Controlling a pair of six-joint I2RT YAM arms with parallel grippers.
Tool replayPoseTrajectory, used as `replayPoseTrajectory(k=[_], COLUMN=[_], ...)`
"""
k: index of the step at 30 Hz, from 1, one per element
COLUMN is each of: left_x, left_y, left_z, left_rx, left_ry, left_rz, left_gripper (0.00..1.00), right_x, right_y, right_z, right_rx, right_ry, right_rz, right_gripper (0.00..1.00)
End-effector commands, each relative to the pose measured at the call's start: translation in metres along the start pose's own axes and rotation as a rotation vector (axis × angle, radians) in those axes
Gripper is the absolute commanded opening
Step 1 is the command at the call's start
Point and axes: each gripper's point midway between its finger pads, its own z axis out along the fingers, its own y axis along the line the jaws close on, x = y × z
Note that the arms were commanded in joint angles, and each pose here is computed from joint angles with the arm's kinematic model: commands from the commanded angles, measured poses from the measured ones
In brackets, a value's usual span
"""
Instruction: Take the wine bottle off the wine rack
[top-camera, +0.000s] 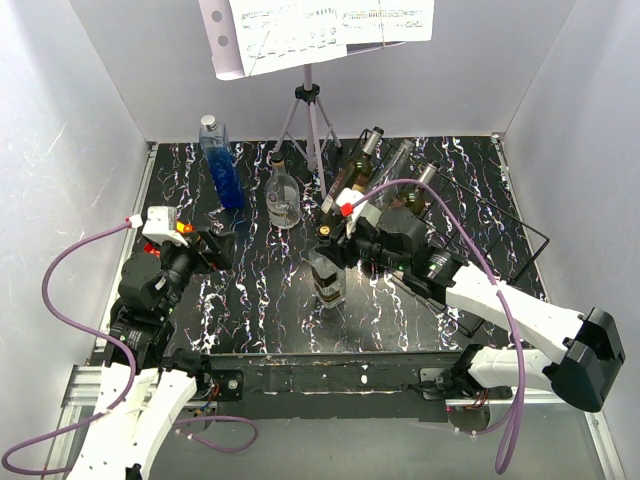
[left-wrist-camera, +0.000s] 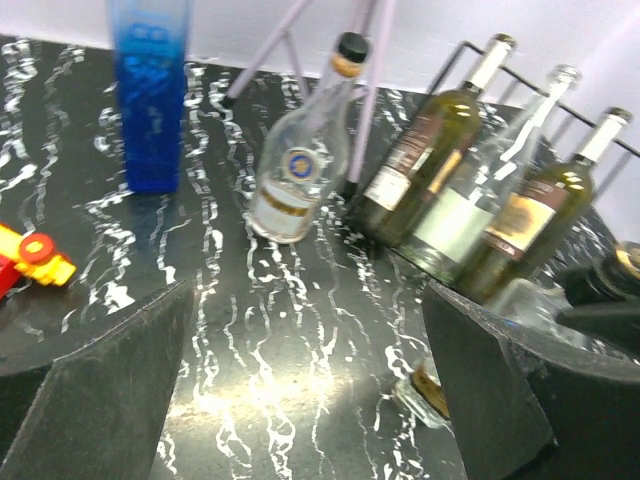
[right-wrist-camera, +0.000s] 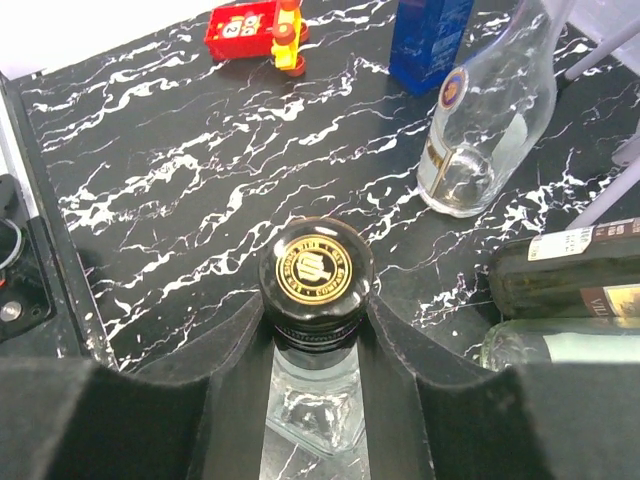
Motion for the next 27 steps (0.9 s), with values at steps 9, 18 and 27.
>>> replayPoseTrajectory(k=[9,18,27], left_x=[0.001,0.021,0.069], left_y=[-0.083,-0.154,-0.214], left_z=[0.005,0.010,0.043], left_rx=[0.403,0.507,0.521], left_ry=[0.073,0.120,0.209], left_rz=[0.049,0.127,0.269], left_gripper=[0.97,0.96,0.87], right_x=[-0.087,-0.096,-0.079], right_y=[-0.006,-0.021,-0.025], right_z=[-0.052,-0.140,-0.184], right_rx=[0.096,0.290,0.354], right_ry=[-0.294,-0.310,-0.396], right_rz=[-0.004,0.239,0.263], right_gripper=[0.57,0.57,0.57])
